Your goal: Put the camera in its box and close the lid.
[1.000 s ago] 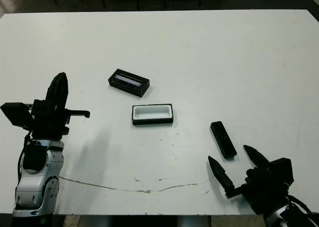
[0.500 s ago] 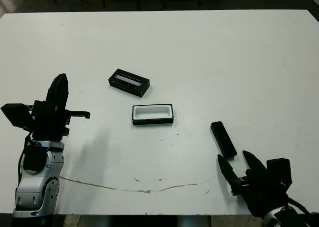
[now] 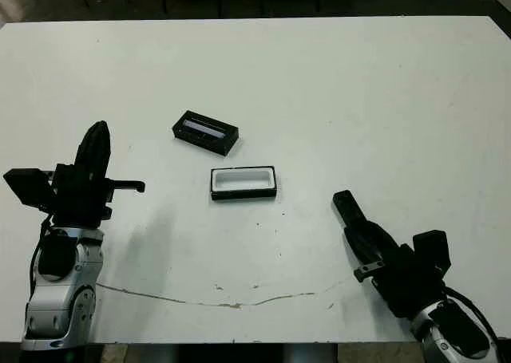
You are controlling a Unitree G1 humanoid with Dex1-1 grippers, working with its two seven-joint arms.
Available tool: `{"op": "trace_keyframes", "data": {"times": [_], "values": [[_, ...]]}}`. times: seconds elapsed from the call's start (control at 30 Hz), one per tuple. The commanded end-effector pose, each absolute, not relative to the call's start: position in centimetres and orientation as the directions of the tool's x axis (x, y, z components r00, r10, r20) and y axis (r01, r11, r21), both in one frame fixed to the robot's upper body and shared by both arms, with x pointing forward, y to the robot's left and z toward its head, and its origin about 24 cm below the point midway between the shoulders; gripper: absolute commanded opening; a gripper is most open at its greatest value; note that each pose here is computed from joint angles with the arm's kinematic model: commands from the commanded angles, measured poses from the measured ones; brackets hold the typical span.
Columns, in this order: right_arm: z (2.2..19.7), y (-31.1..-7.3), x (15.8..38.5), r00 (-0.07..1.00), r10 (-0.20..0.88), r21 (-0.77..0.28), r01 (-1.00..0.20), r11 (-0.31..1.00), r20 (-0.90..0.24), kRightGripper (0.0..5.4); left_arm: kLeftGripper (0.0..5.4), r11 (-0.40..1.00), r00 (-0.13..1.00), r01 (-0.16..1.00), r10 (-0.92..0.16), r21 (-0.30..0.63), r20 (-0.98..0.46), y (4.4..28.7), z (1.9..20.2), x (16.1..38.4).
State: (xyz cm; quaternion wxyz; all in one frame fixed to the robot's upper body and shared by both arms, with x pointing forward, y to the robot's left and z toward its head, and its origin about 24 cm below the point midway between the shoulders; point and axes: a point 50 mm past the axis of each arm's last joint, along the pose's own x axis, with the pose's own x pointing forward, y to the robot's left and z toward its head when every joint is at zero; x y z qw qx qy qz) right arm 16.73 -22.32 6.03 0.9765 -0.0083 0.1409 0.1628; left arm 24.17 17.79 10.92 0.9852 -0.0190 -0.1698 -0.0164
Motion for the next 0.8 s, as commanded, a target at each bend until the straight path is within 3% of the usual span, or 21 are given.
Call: {"op": "trace_keyframes", "data": {"times": [0.03, 0.27, 0.4, 0.53, 0.67, 0.8], "values": [[5.2, -22.4, 16.1, 0.891, 0.302, 0.041, -0.306, 0.951, -0.339, 0.66, 0.00, 0.999, 0.951, 0.030, -0.021, -0.022, 0.309, 18.0, 10.3, 23.9], [5.3, -22.7, 16.1, 0.921, 0.230, -0.013, -0.246, 0.969, -0.315, 0.66, 0.00, 0.999, 0.953, 0.026, -0.017, -0.027, 0.303, 18.0, 10.2, 24.0], [6.5, -23.1, 16.8, 0.940, 0.232, -0.022, -0.245, 0.969, -0.248, 0.66, 0.00, 0.999, 0.954, 0.028, -0.019, -0.026, 0.301, 17.9, 10.2, 24.1], [9.2, -23.8, 18.6, 0.937, 0.303, -0.021, -0.311, 0.950, -0.172, 0.66, 0.00, 0.999, 0.953, 0.032, -0.023, -0.025, 0.302, 17.9, 10.2, 24.1], [12.4, -24.7, 21.8, 0.880, 0.460, 0.102, -0.450, 0.887, -0.118, 0.66, 0.00, 0.999, 0.954, 0.031, -0.025, -0.018, 0.299, 17.7, 10.1, 24.2], [15.6, -24.2, 25.0, 0.801, 0.590, 0.081, -0.585, 0.807, -0.103, 0.65, 0.00, 0.999, 0.952, 0.034, -0.027, -0.016, 0.305, 17.6, 10.1, 24.3]]}}
